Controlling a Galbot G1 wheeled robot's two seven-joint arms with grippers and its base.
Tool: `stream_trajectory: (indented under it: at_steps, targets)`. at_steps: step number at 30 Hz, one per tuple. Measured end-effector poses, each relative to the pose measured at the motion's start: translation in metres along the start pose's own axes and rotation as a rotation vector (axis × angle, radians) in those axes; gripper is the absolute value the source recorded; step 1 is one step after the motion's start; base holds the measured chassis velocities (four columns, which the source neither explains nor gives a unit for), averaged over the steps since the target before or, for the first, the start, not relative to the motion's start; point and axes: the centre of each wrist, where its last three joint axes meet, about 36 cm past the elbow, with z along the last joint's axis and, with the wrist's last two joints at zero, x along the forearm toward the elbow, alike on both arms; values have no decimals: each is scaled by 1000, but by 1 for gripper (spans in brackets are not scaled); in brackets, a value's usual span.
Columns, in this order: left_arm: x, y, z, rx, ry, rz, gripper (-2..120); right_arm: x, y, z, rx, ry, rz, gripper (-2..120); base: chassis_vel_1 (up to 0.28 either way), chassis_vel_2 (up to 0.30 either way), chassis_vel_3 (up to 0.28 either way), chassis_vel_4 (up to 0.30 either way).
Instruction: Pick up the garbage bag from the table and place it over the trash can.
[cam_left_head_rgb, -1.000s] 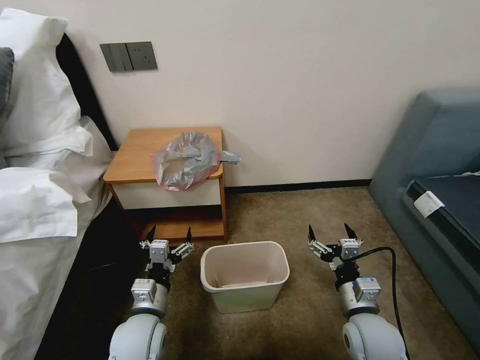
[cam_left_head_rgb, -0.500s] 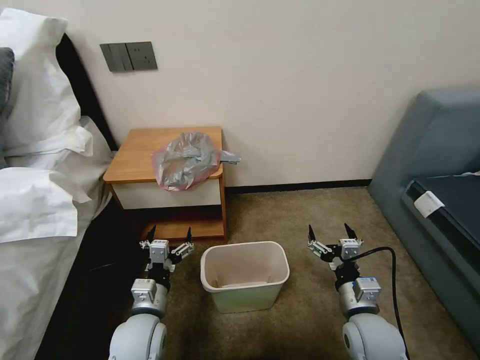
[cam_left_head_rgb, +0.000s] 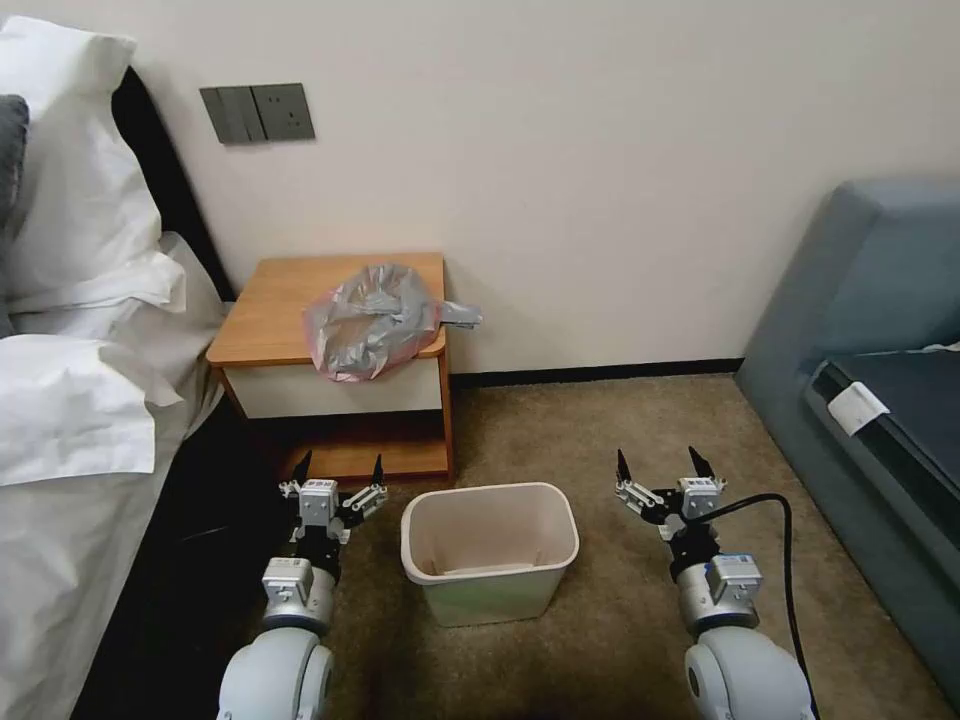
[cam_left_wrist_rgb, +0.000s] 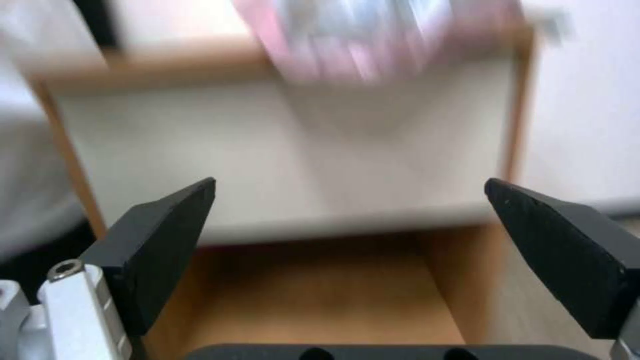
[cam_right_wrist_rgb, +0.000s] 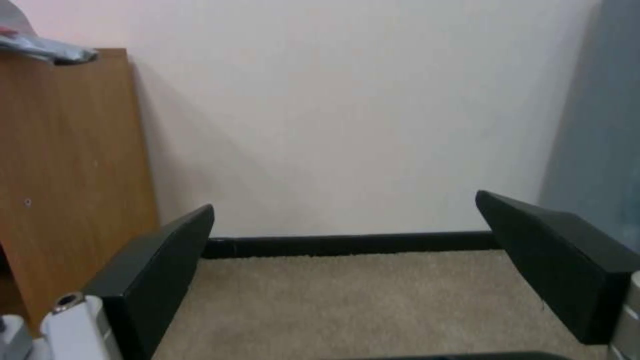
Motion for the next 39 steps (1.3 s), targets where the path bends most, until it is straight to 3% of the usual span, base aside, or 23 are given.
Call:
stream_trajectory:
  at_steps: [2,3,6,7,11,12,14,17,21,24,27,39]
  targets:
    - [-13,8,-11,-7,-113,-53,100,-2,-8,-8,20,-72,10,100,0,0,0,0]
    - [-13,8,-11,-7,-113,-53,100,-2,-8,-8,20,-72,10,100,0,0,0,0]
    - [-32,21,-29,-17,-301,-141,100,-6,-25,-25,63,-230,29,100,0,0,0,0]
    - [-32,21,-29,-17,-301,-141,100,-6,-25,-25,63,-230,29,100,0,0,0,0]
    - [-54,40,-56,-28,-558,-259,100,-10,-46,-52,123,-456,48,100,0,0,0,0]
    - [-54,40,-56,-28,-558,-259,100,-10,-46,-52,123,-456,48,100,0,0,0,0]
    - [-59,44,-63,-31,-626,-290,100,-12,-55,-65,154,-569,53,100,0,0,0,0]
    - [-60,45,-64,-31,-637,-296,100,-13,-60,-73,170,-650,47,100,0,0,0,0]
    - [-60,45,-64,-33,-641,-291,100,-14,-55,-71,161,-670,25,100,0,0,0,0]
    - [-47,34,-38,-61,-572,-134,100,-13,-55,-66,155,-660,24,100,0,0,0,0]
    - [-42,32,-30,-67,-550,-89,100,-13,-55,-62,154,-655,24,100,0,0,0,0]
    - [-33,29,-21,-61,-521,-79,100,-19,-60,-46,156,-630,28,100,0,0,0,0]
